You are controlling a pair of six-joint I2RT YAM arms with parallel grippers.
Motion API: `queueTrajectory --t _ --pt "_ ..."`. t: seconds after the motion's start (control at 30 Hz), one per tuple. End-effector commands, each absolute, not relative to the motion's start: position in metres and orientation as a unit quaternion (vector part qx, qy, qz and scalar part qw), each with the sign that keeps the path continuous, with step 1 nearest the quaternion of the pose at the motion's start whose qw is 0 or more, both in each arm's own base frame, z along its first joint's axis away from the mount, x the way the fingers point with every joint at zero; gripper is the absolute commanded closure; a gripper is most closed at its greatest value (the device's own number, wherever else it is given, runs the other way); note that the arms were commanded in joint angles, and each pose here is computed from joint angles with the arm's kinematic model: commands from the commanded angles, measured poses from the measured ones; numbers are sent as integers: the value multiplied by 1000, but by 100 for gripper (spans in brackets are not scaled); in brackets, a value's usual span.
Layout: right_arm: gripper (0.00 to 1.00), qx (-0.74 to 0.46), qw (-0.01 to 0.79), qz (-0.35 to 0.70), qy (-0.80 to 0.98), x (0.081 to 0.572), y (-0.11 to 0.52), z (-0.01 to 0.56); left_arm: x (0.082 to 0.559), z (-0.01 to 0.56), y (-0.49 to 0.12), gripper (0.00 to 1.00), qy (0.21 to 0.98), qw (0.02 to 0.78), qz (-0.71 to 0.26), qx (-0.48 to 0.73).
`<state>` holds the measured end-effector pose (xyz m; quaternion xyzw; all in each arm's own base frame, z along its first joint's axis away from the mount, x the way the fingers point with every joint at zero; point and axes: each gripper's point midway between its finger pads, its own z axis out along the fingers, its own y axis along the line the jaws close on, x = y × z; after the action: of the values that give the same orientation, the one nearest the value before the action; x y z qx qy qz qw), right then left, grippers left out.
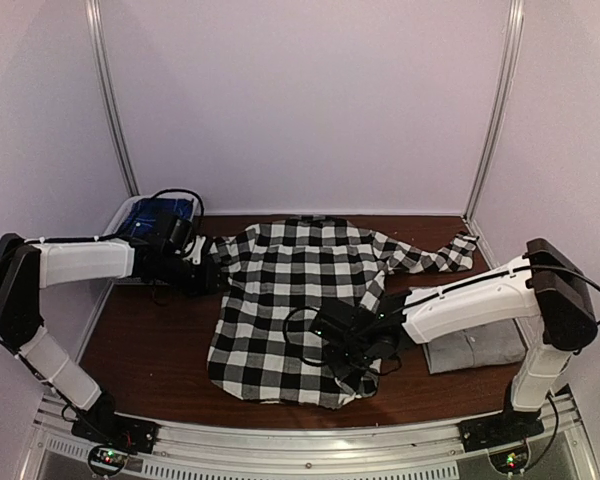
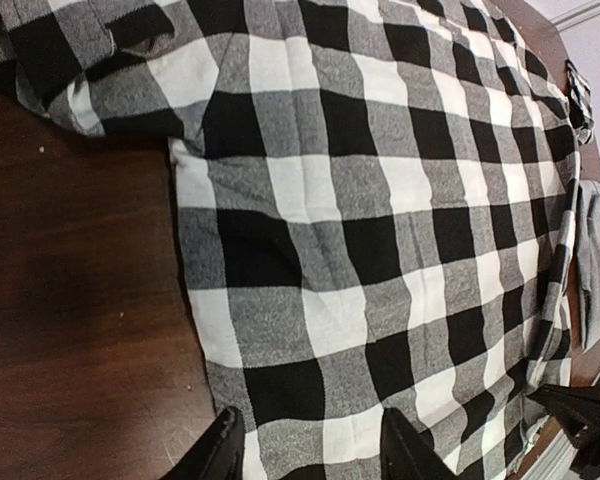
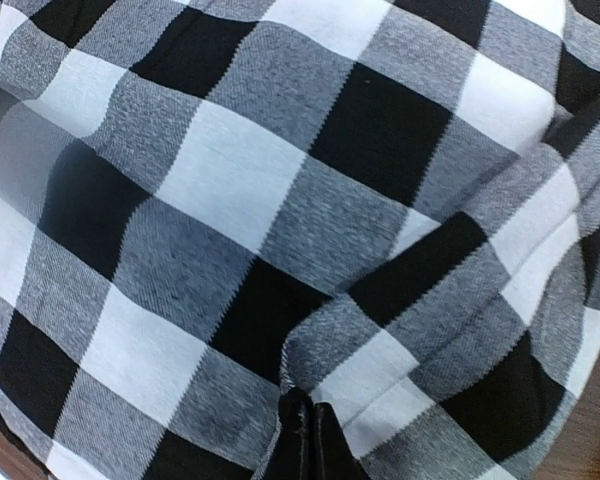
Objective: Fold and stack the long sleeve shirts
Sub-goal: Flatten out the square-folded shirt at the center of the board, then move the flattened shirt to the center of the board.
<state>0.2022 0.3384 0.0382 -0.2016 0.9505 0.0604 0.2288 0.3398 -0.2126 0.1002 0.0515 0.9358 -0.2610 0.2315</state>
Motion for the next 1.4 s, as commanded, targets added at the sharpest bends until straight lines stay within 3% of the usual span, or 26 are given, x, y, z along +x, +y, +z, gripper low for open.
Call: queueTrajectory --t 0.0,0.33,0.53,0.6,0.73,0.8,1.13,1.37 --pt "100 -158 255 38 953 199 299 66 327 102 -214 53 932 228 -276 54" --pt "100 -54 183 14 982 141 193 37 312 90 -207 53 942 200 -264 55" --pt "89 -8 177 63 982 127 180 41 304 87 -199 53 949 190 -247 49" --pt "81 -8 184 79 980 129 184 51 300 85 -197 52 951 185 -244 48" --pt "41 -15 222 93 971 143 196 81 280 75 -199 52 950 154 -267 48" --pt "35 -20 247 97 964 154 203 98 266 67 -199 52 950 135 -278 45" --pt "34 -35 279 138 950 200 235 106 190 45 -214 45 946 69 -311 56" --pt "35 -34 276 146 949 204 235 91 170 31 -232 48 948 50 -309 59"
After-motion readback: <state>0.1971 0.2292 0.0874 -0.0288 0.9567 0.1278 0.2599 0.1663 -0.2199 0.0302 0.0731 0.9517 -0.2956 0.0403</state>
